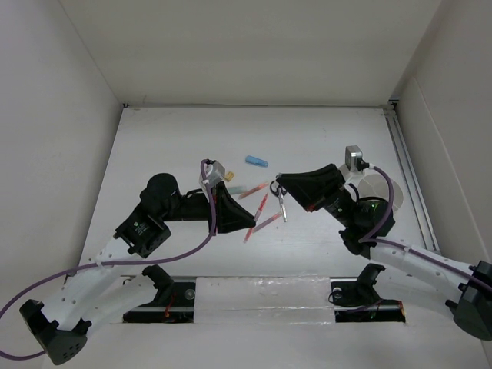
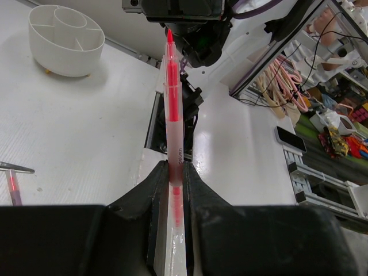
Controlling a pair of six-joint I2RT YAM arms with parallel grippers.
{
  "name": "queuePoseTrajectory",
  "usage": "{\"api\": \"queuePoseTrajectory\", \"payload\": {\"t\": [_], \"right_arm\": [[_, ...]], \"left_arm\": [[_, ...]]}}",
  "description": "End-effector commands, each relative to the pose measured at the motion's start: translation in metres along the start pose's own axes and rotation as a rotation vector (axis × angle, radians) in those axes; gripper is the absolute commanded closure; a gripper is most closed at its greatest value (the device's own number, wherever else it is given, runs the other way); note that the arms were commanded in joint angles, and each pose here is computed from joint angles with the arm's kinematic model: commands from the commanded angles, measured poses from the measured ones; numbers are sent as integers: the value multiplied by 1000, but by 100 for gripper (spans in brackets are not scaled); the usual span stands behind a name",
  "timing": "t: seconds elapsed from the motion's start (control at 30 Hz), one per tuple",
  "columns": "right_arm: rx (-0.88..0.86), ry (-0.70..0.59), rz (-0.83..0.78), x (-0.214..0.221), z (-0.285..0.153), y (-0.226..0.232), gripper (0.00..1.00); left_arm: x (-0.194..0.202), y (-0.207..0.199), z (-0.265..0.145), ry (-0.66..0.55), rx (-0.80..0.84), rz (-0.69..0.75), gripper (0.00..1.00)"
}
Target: Sort the stationery into containers
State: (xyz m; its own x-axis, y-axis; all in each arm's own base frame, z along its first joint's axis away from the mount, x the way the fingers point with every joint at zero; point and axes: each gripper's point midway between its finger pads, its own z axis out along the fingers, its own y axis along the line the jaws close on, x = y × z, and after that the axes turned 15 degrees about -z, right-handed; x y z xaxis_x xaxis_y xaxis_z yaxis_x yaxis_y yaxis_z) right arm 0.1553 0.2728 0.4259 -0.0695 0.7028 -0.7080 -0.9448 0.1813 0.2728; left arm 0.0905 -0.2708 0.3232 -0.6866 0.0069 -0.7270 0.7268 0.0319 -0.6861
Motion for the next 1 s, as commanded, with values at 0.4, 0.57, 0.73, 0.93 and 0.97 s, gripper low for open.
{"api": "queuePoseTrajectory", "payload": {"t": [0.4, 0.57, 0.73, 0.93, 0.97], "right_arm": [[-79, -34, 43, -2, 6, 18, 100], [-79, -33, 52, 0, 4, 18, 100], [-85, -31, 58, 1, 5, 21, 100], [-82, -13, 68, 10, 1, 19, 100], [-76, -27, 67, 7, 2, 19, 100]], "left_arm": [[-7, -9, -1, -17, 34, 63, 100], [-8, -8, -1, -23, 27, 63, 100], [-7, -7, -1, -19, 23, 66, 100], [-7, -7, -1, -19, 23, 66, 100], [-7, -7, -1, -19, 23, 66, 100]]}}
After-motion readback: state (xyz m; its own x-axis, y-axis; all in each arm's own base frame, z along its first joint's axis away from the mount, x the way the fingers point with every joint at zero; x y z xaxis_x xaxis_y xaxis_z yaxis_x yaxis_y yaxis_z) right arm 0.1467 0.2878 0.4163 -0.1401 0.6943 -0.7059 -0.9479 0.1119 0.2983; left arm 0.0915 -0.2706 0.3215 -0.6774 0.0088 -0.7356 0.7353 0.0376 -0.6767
